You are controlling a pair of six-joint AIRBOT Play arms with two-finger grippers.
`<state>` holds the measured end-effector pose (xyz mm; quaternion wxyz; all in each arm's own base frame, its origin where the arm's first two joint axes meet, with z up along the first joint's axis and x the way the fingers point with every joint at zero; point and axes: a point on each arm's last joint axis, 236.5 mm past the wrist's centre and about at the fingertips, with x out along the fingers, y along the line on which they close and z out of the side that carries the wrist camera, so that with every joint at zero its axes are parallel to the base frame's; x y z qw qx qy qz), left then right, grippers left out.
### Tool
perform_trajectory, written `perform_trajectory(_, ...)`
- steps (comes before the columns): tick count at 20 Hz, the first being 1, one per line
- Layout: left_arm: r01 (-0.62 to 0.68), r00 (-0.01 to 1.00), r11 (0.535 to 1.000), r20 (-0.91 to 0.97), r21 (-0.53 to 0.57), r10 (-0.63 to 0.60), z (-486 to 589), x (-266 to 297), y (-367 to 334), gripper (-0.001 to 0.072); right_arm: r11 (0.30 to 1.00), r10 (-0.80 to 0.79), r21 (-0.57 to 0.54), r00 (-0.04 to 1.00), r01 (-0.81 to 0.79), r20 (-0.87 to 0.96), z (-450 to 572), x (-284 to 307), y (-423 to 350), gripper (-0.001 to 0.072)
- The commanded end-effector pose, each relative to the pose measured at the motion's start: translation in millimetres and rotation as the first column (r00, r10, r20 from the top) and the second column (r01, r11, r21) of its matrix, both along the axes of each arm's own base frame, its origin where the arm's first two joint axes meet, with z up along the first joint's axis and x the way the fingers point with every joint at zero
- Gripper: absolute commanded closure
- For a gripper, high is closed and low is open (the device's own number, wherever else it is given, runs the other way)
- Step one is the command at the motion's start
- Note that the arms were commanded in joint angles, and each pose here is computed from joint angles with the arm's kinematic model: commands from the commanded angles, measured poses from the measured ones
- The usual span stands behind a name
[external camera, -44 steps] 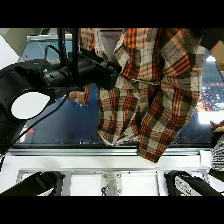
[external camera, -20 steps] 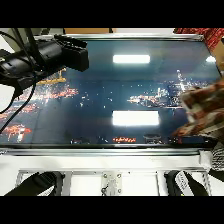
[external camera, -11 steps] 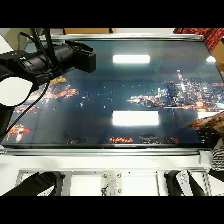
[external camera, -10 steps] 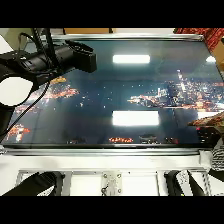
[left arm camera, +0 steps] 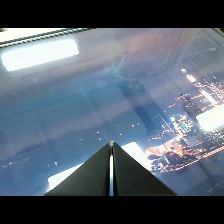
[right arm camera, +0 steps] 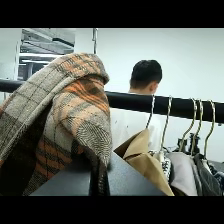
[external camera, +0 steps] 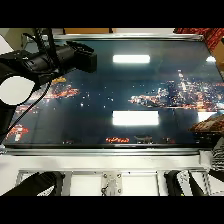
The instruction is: Fold the clothes and pants, and hang the long-sleeved shirts on hangers.
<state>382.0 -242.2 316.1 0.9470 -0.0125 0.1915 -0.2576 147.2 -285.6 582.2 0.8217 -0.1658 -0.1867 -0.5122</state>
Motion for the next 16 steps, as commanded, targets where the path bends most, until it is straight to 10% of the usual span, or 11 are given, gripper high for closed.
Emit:
perform_trajectory(1, -0.001, 1.0, 1.0, -0.003, 0.002, 0.001, -0.9, 0.1, 0.4, 0.0687, 1.0, -0.004, -0.003, 1.0, 0.004, -0.001, 0.8, -1.1, 0.3, 0.0688)
perform_trajectory(16, -0.001, 0.999, 1.0, -0.032, 0.02, 0.002, -8.5, -2.4, 2.0, 0.0687, 0.924, -0.148, 0.353, 0.989, 0.147, -0.024, -80.3, -48.1, -68.7, 0.0688)
